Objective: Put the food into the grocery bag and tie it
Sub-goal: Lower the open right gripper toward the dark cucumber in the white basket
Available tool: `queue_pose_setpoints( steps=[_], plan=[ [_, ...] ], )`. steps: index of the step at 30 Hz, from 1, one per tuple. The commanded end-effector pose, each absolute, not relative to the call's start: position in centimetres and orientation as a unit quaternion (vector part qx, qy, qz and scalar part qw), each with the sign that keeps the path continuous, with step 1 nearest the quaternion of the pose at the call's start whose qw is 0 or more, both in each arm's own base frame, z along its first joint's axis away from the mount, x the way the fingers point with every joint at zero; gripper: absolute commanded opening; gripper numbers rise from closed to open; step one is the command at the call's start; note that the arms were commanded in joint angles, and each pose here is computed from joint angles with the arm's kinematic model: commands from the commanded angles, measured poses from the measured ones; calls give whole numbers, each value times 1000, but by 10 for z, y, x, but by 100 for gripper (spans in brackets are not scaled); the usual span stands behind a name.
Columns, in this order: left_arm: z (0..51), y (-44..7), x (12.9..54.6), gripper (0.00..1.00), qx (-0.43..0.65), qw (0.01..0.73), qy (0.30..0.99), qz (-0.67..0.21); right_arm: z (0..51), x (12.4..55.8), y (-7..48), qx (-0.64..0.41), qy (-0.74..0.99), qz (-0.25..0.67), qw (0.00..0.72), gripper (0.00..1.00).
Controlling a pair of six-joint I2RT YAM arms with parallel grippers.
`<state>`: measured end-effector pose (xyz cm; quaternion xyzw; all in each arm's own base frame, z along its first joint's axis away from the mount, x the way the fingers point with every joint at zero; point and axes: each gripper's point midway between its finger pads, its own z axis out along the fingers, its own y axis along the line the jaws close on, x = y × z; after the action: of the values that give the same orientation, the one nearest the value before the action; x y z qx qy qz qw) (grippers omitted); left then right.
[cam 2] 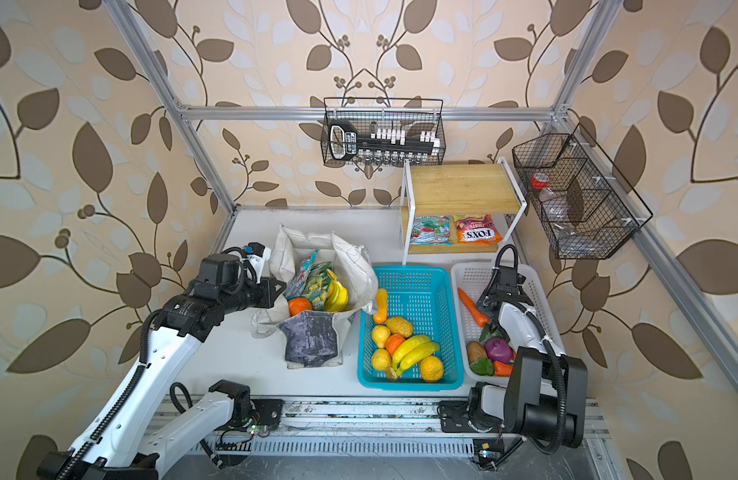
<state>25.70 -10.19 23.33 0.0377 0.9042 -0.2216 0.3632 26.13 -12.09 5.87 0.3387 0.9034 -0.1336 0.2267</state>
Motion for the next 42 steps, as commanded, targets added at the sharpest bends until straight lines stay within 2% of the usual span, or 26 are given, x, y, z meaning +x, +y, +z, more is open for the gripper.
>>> queue_pose_setpoints(
  steps=[1, 2, 8, 14, 19, 24, 27, 28, 30, 31, 33, 36, 39, 42],
  plan=[
    [245, -104, 254, 0, 47, 380, 896, -227, 53, 253, -124, 336, 909, -152, 196, 90],
    [246, -104, 253, 0, 47, 382, 895, -226, 52, 255, -124, 335, 910, -151, 194, 90],
    [248, -99, 253, 0, 42, 391, 894, -213, 50, 260, -123, 325, 914, -144, 195, 69],
    [250, -101, 251, 0, 46, 389, 893, -220, 74, 269, -119, 328, 902, -121, 252, 47],
    [253, -100, 250, 0, 45, 397, 890, -217, 91, 274, -111, 325, 898, -92, 283, 42],
    [253, -100, 250, 0, 46, 396, 891, -218, 92, 277, -101, 318, 903, -61, 283, 42],
    [253, -100, 251, 0, 47, 396, 891, -218, 85, 276, -99, 318, 905, -51, 279, 37],
    [252, -100, 251, 0, 46, 396, 891, -218, 85, 276, -98, 319, 906, -52, 272, 41],
    [253, -101, 250, 0, 47, 395, 891, -220, 86, 272, -101, 320, 908, -73, 262, 61],
    [253, -101, 250, 0, 48, 395, 890, -221, 90, 269, -106, 323, 906, -94, 258, 66],
    [254, -103, 249, 0, 49, 396, 889, -225, 95, 266, -112, 319, 903, -122, 260, 68],
    [253, -106, 251, 0, 45, 393, 888, -236, 101, 265, -113, 317, 900, -116, 275, 73],
    [246, -112, 251, 0, 49, 375, 891, -251, 112, 278, -97, 299, 905, -22, 301, 77],
    [249, -112, 251, 0, 49, 378, 890, -252, 129, 270, -114, 309, 896, -70, 310, 77]
  ],
)
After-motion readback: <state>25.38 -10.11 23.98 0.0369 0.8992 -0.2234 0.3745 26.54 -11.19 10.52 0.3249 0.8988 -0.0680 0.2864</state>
